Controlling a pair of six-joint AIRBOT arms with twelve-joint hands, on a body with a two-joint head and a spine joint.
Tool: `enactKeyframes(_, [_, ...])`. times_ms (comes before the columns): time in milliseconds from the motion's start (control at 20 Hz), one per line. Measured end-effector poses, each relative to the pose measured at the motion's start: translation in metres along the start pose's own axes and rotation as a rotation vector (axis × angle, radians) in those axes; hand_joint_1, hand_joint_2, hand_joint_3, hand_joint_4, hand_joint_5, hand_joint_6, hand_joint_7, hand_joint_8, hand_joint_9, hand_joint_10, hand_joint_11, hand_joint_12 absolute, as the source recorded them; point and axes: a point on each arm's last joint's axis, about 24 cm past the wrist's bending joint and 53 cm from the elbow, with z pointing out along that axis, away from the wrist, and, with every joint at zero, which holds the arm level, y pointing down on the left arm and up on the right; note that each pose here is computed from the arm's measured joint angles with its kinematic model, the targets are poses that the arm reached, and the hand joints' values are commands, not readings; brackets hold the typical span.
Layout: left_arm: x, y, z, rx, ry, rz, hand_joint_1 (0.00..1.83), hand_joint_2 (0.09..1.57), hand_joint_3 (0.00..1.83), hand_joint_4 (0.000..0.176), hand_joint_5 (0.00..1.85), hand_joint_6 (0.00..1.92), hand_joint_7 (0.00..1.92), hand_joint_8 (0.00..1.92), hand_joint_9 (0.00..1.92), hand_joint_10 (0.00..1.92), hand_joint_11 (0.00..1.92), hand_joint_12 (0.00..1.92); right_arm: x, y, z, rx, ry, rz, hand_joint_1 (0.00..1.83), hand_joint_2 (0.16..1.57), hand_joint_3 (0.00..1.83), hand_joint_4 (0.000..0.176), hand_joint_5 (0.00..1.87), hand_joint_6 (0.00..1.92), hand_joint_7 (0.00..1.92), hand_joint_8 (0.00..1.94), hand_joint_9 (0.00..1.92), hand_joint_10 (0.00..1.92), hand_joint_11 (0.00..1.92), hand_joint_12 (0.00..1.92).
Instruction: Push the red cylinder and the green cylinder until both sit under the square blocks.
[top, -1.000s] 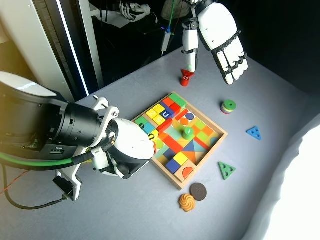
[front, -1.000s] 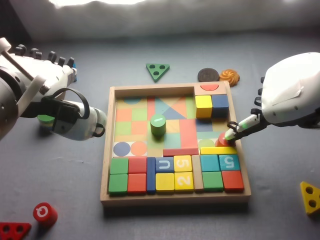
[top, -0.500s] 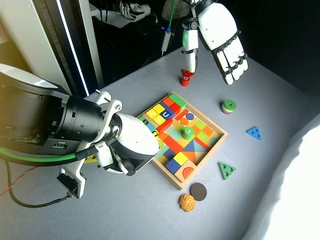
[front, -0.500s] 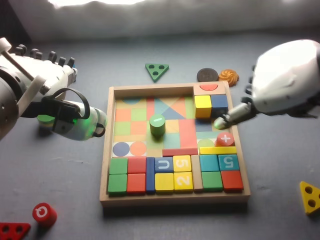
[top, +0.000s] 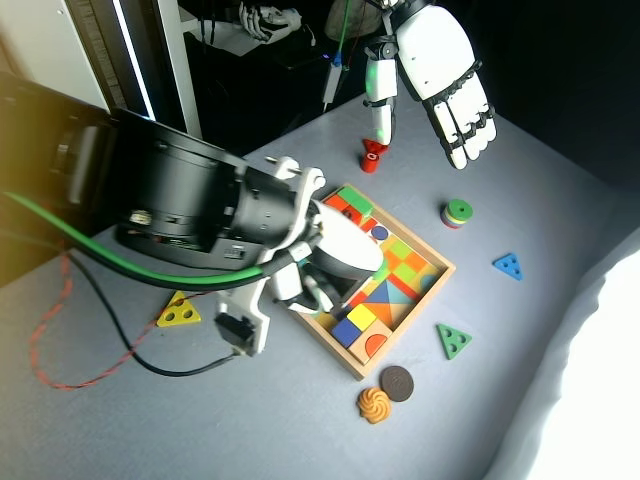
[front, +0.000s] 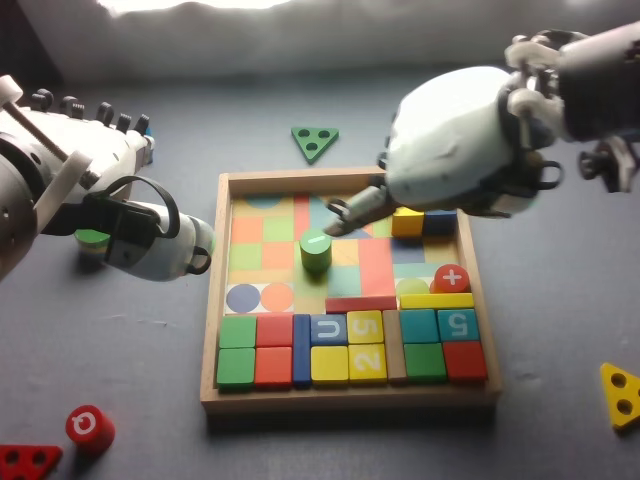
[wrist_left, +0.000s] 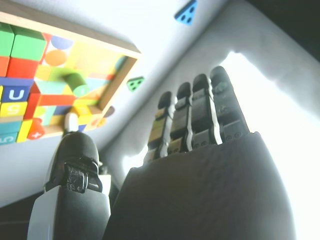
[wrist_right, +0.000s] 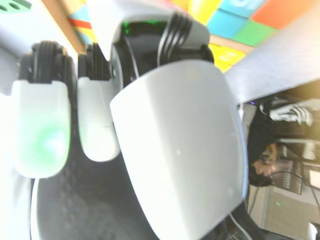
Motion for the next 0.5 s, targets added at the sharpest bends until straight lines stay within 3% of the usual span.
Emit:
enactKeyframes(250, [0.0, 0.0, 0.0, -0.001, 0.0, 0.0, 0.0, 1.28, 0.0, 0.0, 0.0, 0.0, 0.0, 0.0, 0.0, 0.0, 0.0, 0.0, -0.003, 0.006, 0.012, -0.01, -0.006, -0.001, 1.78, 0.91, 0.67, 0.0, 0.23, 0.0, 1.62, 1.94, 1.78, 1.92, 1.83, 1.92])
enactKeyframes(500, [0.0, 0.0, 0.0, -0.001, 0.0, 0.0, 0.0, 1.27, 0.0, 0.0, 0.0, 0.0, 0.0, 0.0, 0.0, 0.0, 0.0, 0.0, 0.008, -0.004, 0.016, 0.016, 0.009, 0.008, 1.78, 0.9, 0.69, 0.0, 0.22, 0.0, 1.58, 1.94, 1.77, 1.92, 1.8, 1.92])
